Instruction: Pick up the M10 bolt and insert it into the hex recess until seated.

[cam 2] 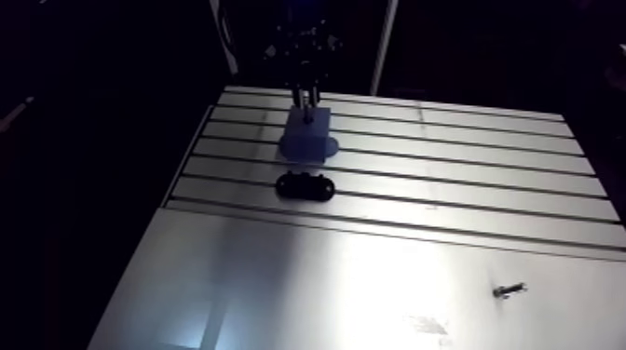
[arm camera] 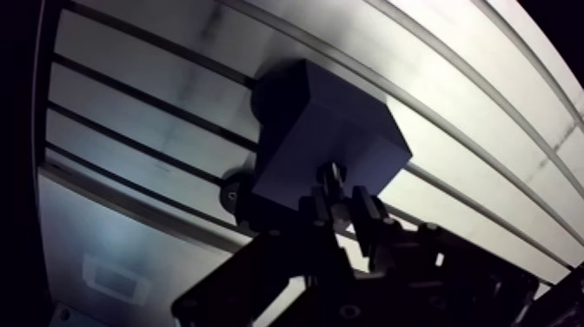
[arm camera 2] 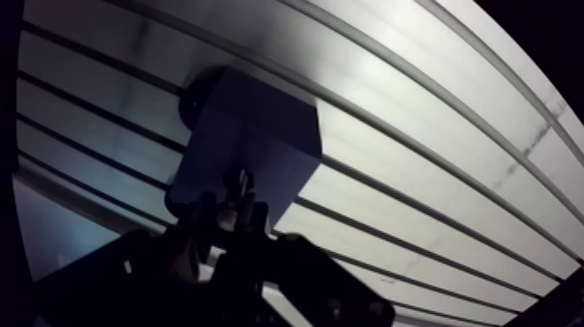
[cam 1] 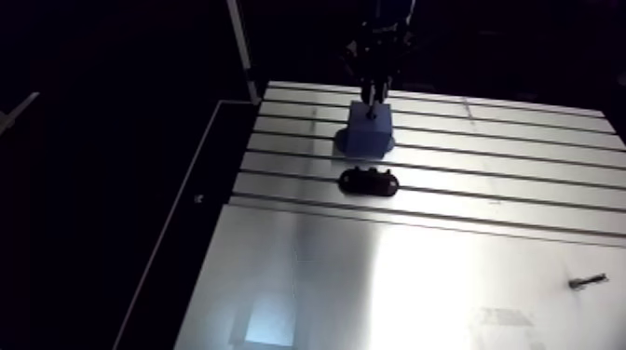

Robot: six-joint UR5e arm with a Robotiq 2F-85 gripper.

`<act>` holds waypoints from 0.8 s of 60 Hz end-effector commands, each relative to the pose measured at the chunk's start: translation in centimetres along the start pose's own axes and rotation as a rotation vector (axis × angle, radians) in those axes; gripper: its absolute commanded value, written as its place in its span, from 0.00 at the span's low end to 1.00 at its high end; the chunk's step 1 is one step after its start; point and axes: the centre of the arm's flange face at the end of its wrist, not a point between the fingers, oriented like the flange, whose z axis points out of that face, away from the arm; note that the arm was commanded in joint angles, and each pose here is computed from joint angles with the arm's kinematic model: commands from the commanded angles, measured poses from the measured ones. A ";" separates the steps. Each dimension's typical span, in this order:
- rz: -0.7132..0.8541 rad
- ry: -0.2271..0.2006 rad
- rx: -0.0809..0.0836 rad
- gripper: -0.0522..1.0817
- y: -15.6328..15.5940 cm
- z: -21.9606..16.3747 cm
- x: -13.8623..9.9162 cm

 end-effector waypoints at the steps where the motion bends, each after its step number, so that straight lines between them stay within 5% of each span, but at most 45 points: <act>1: 0.000 -0.001 0.000 0.75 0.0 0.1 0.0; 41: -0.002 -0.011 0.003 0.74 -0.3 0.7 0.1; 45: -0.002 -0.012 0.003 0.68 -0.3 0.8 0.1; 47: -0.002 -0.011 0.003 0.61 -0.3 0.7 0.2; 48: -0.004 -0.011 0.003 0.48 -0.3 0.7 0.1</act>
